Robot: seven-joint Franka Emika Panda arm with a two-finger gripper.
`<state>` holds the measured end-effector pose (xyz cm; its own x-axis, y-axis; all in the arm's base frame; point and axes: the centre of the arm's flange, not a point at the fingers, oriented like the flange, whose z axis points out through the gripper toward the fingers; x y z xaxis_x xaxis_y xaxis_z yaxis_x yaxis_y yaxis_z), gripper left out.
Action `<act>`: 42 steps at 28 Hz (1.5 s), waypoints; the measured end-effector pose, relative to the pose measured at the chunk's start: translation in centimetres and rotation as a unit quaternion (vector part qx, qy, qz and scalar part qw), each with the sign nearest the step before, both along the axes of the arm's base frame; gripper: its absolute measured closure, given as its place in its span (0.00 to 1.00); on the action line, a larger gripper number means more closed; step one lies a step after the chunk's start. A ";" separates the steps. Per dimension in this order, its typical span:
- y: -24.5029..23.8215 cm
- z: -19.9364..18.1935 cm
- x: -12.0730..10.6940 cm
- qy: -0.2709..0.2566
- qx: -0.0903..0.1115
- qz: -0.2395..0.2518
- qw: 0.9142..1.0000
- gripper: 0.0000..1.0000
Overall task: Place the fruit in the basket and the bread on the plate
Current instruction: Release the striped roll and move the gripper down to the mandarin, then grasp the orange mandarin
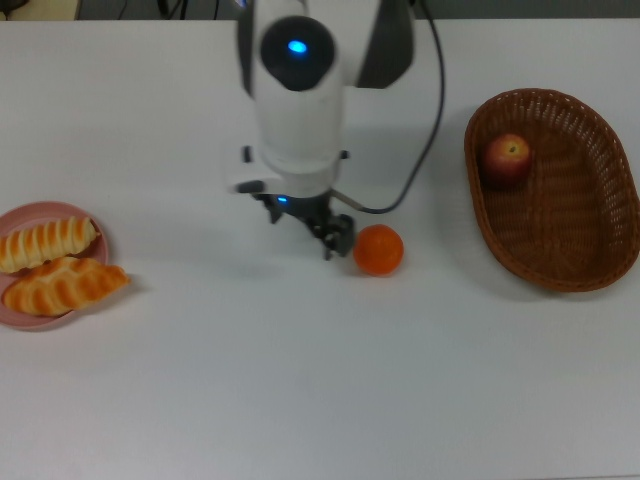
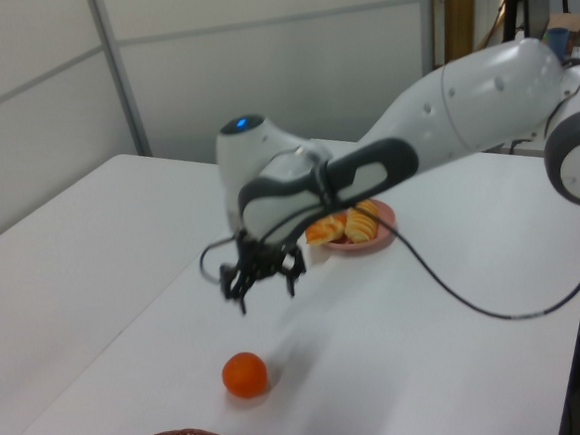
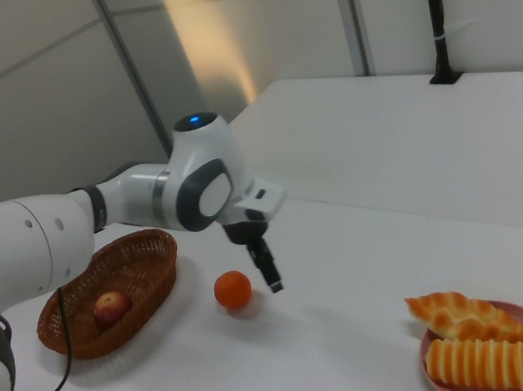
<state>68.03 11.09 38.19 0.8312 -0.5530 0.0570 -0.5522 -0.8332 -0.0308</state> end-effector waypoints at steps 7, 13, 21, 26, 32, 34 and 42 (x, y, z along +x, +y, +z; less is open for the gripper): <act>7.2 -1.8 -1.3 0.008 -0.012 0.012 1.000 0.00; 10.2 -1.2 -1.7 -0.001 -0.011 0.019 1.000 0.00; 11.1 -3.3 -0.9 0.001 -0.026 0.015 1.000 0.00; 10.9 -5.7 -0.4 0.013 -0.035 0.015 0.999 0.00; 10.9 -7.3 -0.1 0.016 -0.050 0.022 0.998 0.03; 10.9 -7.2 -0.1 0.016 -0.051 0.023 0.998 0.04; 11.0 -6.5 0.2 0.008 -0.049 0.022 0.999 0.19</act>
